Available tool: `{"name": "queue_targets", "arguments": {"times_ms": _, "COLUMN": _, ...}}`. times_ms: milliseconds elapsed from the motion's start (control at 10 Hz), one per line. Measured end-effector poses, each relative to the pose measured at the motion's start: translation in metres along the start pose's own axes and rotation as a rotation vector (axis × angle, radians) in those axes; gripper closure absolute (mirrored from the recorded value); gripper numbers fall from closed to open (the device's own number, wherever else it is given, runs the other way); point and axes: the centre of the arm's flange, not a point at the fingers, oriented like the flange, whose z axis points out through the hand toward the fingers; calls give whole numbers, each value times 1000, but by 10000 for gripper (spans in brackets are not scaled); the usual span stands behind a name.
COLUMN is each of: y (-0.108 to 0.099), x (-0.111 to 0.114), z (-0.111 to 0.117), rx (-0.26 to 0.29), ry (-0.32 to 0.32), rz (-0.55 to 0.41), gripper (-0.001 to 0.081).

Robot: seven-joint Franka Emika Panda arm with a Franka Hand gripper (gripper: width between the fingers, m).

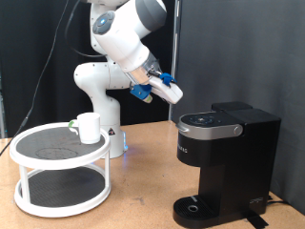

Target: Make a cup of coffee with the keurig machine

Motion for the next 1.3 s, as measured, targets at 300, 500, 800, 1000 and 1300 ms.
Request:
{"name": "queue_targets", "arguments": {"times_ms": 300, "y": 6, "x": 33, "z": -19, "rx": 45, "ry": -126, "rz": 74, "gripper": 806}}
{"name": "queue_targets", "arguments": {"times_ms": 500, "y": 8, "x": 57, "z": -36, "rx": 23, "ry": -148, "rz": 82, "gripper": 806}}
{"name": "queue_targets", "arguments": {"times_ms": 800, "y": 11, "x": 88, "z": -57, "rx": 3, "ry": -154, "rz": 60, "gripper": 806}}
{"name": "queue_targets", "arguments": {"times_ms": 1000, "y": 11, "x": 90, "z": -55, "rx": -12, "ry": -145, "rz": 59, "gripper": 806}}
{"name": "queue_targets", "arguments": {"times_ms": 1300, "y": 11, "x": 125, "z": -67, "rx": -75, "ry": -88, "rz": 91, "gripper": 806}}
